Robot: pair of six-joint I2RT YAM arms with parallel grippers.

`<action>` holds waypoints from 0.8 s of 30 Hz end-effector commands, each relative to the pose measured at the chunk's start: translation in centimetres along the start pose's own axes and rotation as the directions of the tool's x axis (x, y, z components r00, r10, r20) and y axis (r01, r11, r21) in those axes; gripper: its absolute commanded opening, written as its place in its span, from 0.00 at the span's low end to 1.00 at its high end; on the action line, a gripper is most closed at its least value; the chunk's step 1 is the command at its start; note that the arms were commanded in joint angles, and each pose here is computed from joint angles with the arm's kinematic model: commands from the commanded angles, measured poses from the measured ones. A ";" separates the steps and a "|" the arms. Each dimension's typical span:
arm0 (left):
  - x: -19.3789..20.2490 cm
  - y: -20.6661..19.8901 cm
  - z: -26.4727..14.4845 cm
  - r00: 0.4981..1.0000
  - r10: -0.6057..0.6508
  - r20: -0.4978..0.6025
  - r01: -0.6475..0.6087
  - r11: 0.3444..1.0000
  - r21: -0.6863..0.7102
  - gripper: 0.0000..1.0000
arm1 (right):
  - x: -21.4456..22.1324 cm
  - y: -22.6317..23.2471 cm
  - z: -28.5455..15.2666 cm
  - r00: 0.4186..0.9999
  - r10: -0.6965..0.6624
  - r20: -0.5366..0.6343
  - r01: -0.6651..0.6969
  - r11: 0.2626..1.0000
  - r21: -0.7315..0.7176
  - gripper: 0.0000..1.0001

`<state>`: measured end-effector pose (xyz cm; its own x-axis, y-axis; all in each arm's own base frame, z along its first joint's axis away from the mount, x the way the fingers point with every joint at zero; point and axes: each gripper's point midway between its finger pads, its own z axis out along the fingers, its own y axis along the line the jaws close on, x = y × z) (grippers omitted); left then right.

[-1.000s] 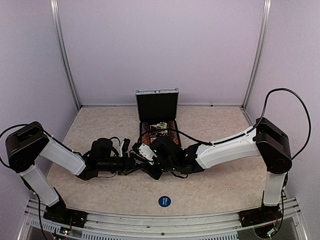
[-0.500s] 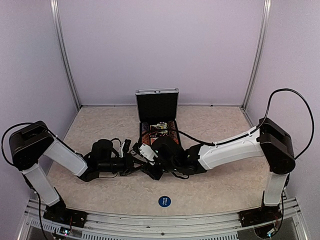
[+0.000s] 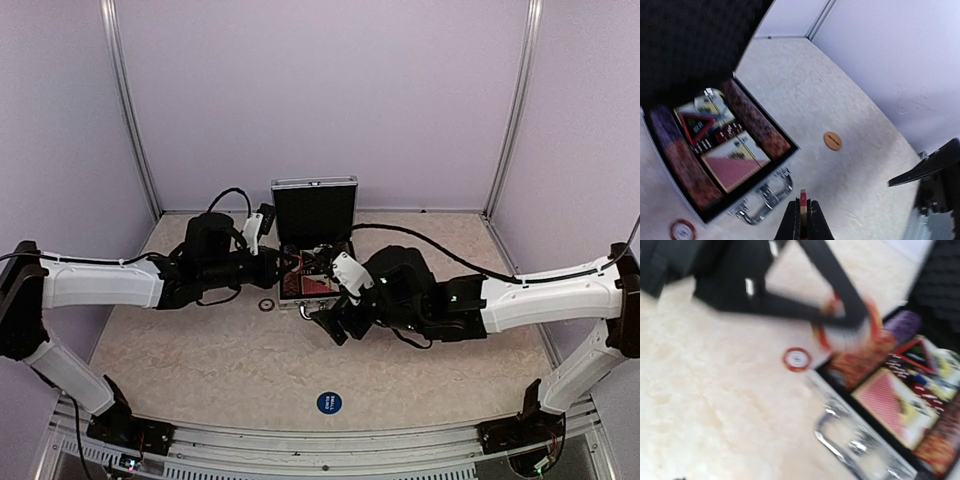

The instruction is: Pack up texas hold em set

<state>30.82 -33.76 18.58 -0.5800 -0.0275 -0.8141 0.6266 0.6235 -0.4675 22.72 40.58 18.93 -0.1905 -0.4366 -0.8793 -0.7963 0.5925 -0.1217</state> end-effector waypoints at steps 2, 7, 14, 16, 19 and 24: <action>0.0 2.7 1.1 0.900 0.419 -0.116 -0.432 0.892 -0.131 0.00 | 1.8 -4.1 -3.1 0.999 0.043 -0.008 -0.041 0.991 0.125 1.00; 0.0 3.0 4.6 0.793 0.567 -0.220 -0.590 0.806 -0.050 0.00 | 3.0 -5.6 -5.1 0.996 0.092 0.012 -0.093 0.983 0.155 1.00; 2.4 5.3 8.2 0.664 0.647 -0.374 -0.685 0.728 0.043 0.00 | 5.0 -6.7 -7.0 0.993 0.114 -0.014 -0.109 0.975 0.196 1.00; 2.7 5.8 8.5 0.648 0.652 -0.393 -0.694 0.719 0.048 0.00 | 5.3 -6.8 -7.4 0.993 0.121 -0.010 -0.116 0.973 0.198 1.00; 3.1 6.7 8.3 0.629 0.655 -0.418 -0.710 0.703 0.034 0.00 | 5.7 -7.0 -7.7 0.992 0.127 -0.006 -0.123 0.972 0.199 1.00; 3.5 8.1 7.4 0.606 0.653 -0.455 -0.726 0.687 0.019 0.00 | 6.4 -7.1 -7.7 0.991 0.136 -0.013 -0.131 0.971 0.201 1.00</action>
<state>37.29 -36.09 9.72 -0.1930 0.7049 -0.6825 0.8682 0.4468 0.2159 22.53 29.15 18.10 -0.2856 -0.3734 -0.8826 -0.6532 0.7497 -0.1059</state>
